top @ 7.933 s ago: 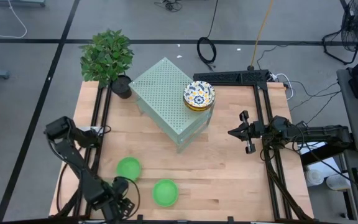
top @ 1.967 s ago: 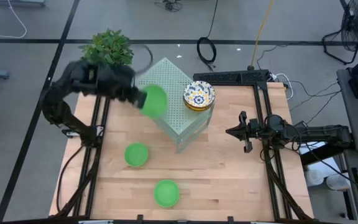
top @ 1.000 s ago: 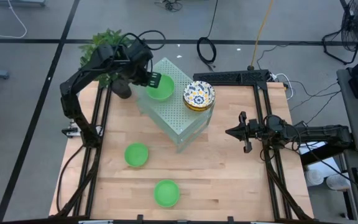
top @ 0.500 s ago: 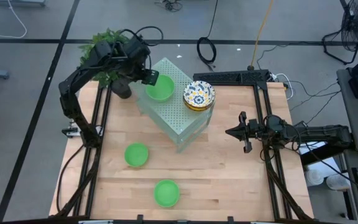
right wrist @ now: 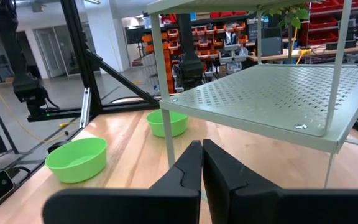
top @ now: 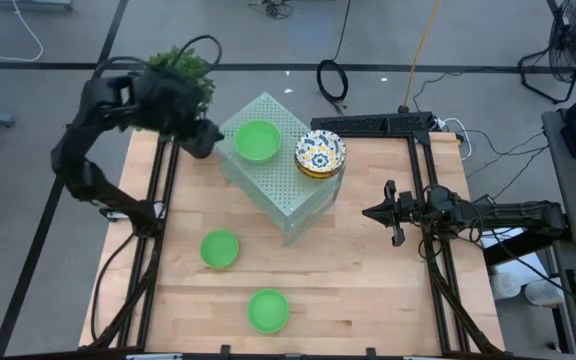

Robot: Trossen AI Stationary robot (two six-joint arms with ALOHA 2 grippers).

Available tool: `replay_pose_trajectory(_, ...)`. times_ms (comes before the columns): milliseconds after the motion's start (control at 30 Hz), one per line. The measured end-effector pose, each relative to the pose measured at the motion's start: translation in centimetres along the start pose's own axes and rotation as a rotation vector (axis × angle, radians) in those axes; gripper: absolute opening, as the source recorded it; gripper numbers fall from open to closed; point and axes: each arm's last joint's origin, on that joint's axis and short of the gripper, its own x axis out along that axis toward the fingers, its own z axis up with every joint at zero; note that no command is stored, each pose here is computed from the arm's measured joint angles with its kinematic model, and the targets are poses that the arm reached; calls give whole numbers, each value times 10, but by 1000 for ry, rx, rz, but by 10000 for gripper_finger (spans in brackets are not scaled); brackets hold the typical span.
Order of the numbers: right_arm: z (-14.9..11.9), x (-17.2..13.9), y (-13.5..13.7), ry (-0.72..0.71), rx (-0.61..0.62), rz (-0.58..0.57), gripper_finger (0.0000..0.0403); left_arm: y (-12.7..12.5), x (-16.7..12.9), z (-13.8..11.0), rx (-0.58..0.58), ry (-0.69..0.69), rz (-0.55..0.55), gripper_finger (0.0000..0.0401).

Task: Pick & Place Mini bowls
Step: Stack the top green bowl on the green bowl on the shelf

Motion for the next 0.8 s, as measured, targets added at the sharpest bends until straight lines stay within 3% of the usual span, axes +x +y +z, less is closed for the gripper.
replay_pose_trajectory(200, 0, 0, 0, 0, 16, 2, 0, -30, -11, -39, 136, 82, -87, 178)
replay_pose_trajectory(333, -1, 0, 0, 5, 17, 2, 0, -51, 9, -72, 292, 201, -76, 179)
replay_pose_trajectory(500, -1, 0, 0, 6, 28, 3, 0, -60, 52, -113, 414, 338, 62, 173)
replay_pose_trajectory(800, -1, 0, 0, 7, 28, 2, 0, -25, 129, -179, 268, 533, 449, 141)
